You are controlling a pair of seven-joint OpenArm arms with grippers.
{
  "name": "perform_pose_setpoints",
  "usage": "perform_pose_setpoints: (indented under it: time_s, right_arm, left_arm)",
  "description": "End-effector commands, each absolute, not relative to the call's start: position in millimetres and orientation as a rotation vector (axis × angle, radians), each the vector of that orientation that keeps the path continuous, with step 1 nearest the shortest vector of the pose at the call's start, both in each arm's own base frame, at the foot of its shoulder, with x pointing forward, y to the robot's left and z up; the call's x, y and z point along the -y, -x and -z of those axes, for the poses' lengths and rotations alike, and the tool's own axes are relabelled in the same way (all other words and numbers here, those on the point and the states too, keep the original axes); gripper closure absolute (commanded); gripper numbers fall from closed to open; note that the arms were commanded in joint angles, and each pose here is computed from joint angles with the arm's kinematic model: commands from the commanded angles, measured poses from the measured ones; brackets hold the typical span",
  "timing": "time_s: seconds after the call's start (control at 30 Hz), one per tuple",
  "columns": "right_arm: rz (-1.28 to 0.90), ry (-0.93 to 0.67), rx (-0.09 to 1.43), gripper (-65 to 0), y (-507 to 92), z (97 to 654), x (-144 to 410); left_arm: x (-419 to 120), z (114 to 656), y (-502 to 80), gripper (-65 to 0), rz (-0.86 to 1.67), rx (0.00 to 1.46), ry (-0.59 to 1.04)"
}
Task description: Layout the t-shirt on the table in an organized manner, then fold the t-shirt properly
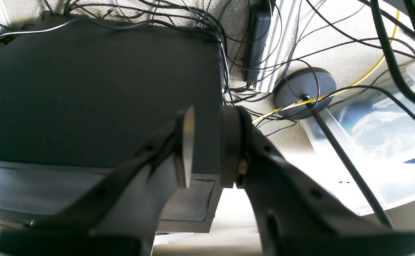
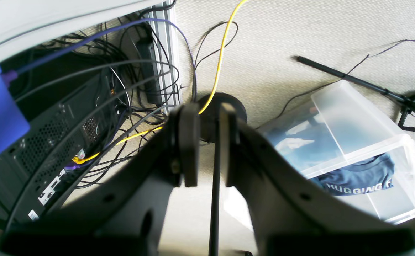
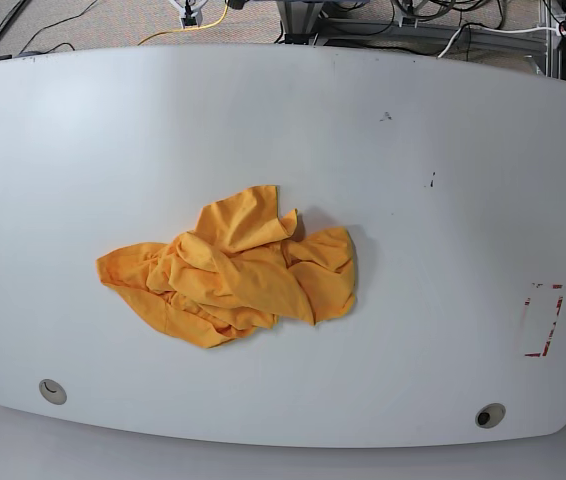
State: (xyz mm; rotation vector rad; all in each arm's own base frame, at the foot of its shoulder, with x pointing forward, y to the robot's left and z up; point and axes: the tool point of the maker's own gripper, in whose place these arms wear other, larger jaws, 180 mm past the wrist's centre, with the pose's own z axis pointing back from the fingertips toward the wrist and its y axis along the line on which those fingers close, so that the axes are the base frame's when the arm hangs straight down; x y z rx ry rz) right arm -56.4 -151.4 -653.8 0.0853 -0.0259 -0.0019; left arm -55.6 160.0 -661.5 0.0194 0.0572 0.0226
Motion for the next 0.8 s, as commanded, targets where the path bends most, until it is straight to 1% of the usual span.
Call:
perform_pose_setpoints:
  time_s: [0.0,0.77]
  right_arm:
    - [0.001,-0.08,0.027,-10.2,57.9,653.1,156.4]
    - [0.002,-0.083,0.025,-10.2,58.6,652.8,154.9]
  left_arm:
    - [-161.5,661.2,59.8,-10.9,-0.02,-0.069,-0.024]
    - [-163.0,661.1,56.9,-10.8,-0.021,-0.059,-0.024]
